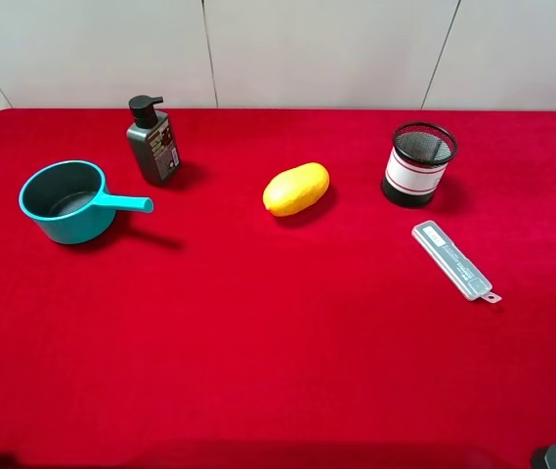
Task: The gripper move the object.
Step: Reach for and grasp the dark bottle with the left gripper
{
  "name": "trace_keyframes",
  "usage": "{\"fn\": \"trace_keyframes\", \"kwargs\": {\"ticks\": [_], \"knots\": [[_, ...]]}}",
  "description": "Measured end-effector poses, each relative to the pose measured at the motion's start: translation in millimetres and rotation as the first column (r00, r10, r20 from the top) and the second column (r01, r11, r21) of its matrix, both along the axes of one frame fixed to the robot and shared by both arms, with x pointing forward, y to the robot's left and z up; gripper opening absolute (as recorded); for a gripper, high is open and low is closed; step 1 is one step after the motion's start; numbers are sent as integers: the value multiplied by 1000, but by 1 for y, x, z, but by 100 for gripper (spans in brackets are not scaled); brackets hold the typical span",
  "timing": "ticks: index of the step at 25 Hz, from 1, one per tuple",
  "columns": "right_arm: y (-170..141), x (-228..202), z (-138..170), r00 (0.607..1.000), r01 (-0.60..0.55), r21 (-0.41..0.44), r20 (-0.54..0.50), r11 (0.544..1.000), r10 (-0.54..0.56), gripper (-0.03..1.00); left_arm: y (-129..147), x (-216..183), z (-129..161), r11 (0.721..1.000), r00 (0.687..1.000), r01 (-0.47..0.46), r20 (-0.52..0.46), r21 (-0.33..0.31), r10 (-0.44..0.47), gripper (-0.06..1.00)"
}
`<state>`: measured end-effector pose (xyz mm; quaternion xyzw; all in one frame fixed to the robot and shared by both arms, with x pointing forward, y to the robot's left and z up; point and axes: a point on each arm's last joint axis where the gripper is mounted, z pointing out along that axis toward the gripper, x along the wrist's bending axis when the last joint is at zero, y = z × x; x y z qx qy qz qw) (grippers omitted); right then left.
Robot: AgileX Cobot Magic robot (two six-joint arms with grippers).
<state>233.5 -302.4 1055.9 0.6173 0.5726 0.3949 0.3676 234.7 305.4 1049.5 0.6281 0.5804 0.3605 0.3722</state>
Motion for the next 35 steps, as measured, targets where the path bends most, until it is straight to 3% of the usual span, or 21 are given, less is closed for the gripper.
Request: {"fn": "trace_keyframes", "kwargs": {"ticks": [13,18,25,35], "knots": [[0,0,0,1000,0,0,0,1000,0,69,0,0,0,1000,1000,0,1,0,0,98],[0,0,0,1000,0,0,0,1000,0,69,0,1,17,1000,1000,1,11,-3,-1,98],[0,0,0,1000,0,0,0,1000,0,69,-4,36,49,1000,993,2,-122,9,-1,98],[0,0,0,1000,0,0,0,1000,0,69,-12,121,87,1000,946,5,-323,31,5,98]]}}
